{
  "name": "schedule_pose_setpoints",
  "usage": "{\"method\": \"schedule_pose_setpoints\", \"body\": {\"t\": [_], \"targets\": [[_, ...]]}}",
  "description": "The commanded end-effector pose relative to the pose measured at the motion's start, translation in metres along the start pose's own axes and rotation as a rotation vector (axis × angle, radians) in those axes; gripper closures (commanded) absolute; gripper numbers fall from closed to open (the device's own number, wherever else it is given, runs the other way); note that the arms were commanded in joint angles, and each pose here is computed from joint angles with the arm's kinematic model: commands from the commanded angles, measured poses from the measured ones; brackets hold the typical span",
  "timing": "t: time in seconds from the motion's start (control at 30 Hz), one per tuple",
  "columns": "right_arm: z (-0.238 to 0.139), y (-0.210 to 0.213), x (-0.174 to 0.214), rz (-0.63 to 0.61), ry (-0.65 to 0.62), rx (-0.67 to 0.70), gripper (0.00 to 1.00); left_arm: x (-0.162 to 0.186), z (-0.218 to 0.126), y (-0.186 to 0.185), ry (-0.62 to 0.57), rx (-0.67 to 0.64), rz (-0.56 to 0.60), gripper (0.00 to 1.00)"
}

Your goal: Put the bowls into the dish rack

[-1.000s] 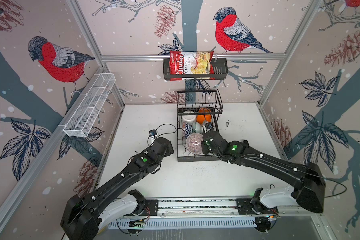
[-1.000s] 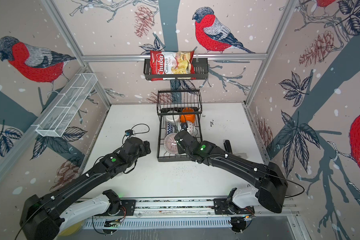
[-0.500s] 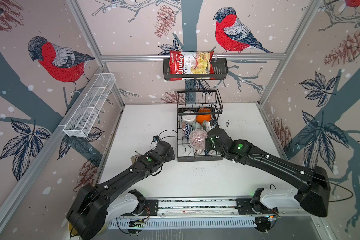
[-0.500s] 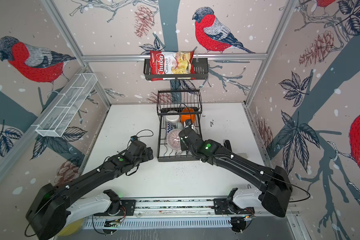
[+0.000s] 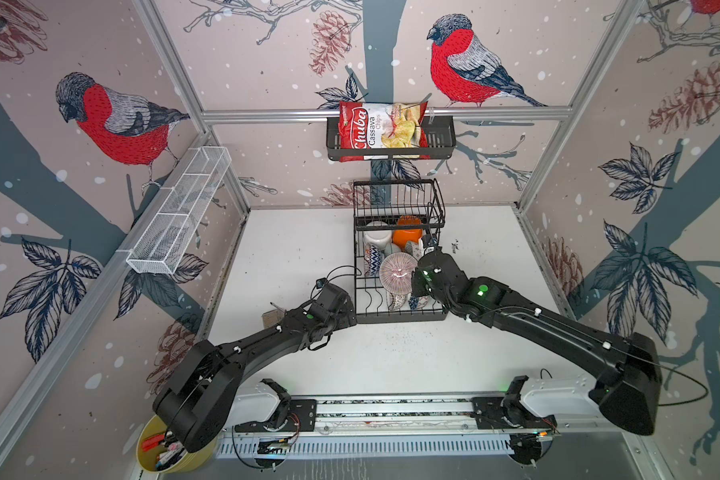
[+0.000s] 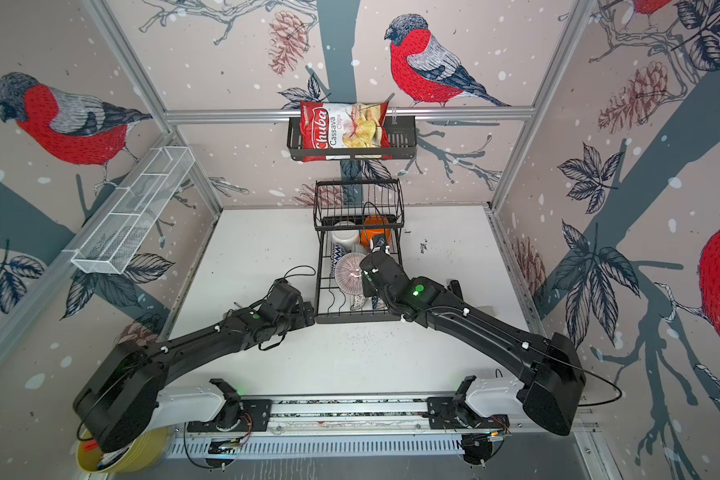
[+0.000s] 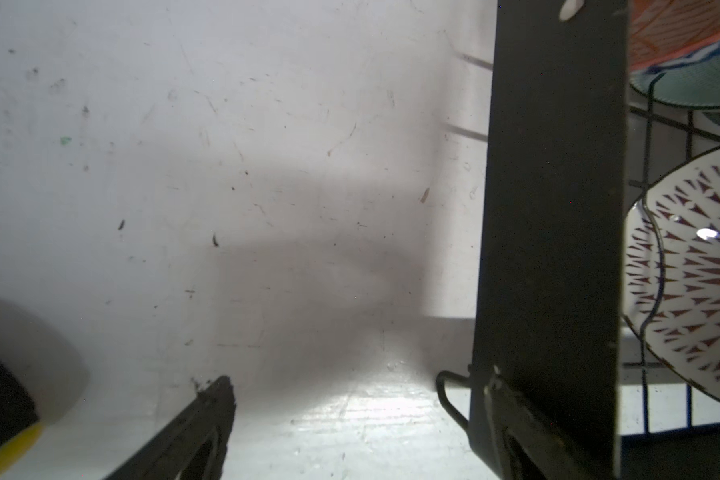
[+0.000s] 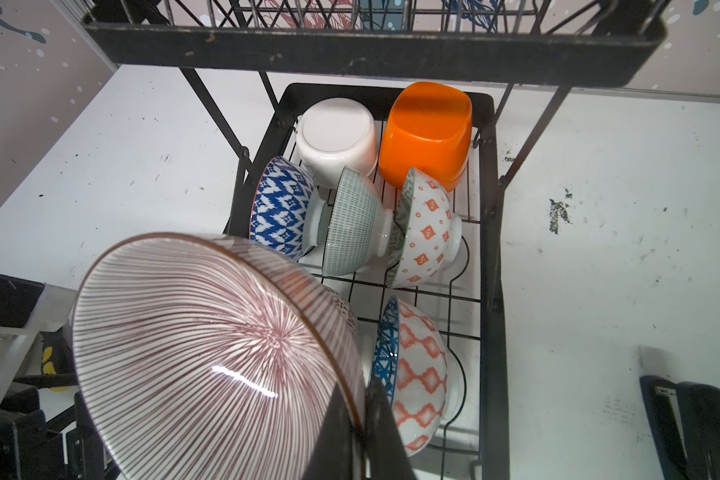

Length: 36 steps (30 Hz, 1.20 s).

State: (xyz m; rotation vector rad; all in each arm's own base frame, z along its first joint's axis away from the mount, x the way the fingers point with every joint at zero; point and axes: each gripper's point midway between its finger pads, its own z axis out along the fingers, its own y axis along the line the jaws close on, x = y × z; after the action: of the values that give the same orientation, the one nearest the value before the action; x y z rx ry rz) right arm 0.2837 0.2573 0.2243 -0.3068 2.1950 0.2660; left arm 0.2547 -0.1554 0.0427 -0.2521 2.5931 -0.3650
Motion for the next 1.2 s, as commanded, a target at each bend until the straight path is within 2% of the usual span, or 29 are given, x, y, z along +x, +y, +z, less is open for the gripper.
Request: {"method": "schedule_pose_setpoints", "body": {"t": [0.0,0.2,0.47,1.17], "targets": [[0.000,0.005,-0.015,0.023,-0.055,-0.021,1.00,-0.003,0.000,-0.017,-0.006,0.081,0.003,0.06],[0.004,0.006,-0.013,0.020,-0.043,-0.021,1.00,-0.002,0.000,-0.031,-0.007,0.134,0.015,0.07],[0.007,0.005,-0.009,0.009,-0.029,-0.012,1.00,0.004,0.004,-0.048,0.007,0.137,0.071,0.07],[0.023,-0.016,0.005,-0.078,0.003,0.170,1.00,0.011,0.020,-0.106,0.003,0.292,0.186,0.08]]}}
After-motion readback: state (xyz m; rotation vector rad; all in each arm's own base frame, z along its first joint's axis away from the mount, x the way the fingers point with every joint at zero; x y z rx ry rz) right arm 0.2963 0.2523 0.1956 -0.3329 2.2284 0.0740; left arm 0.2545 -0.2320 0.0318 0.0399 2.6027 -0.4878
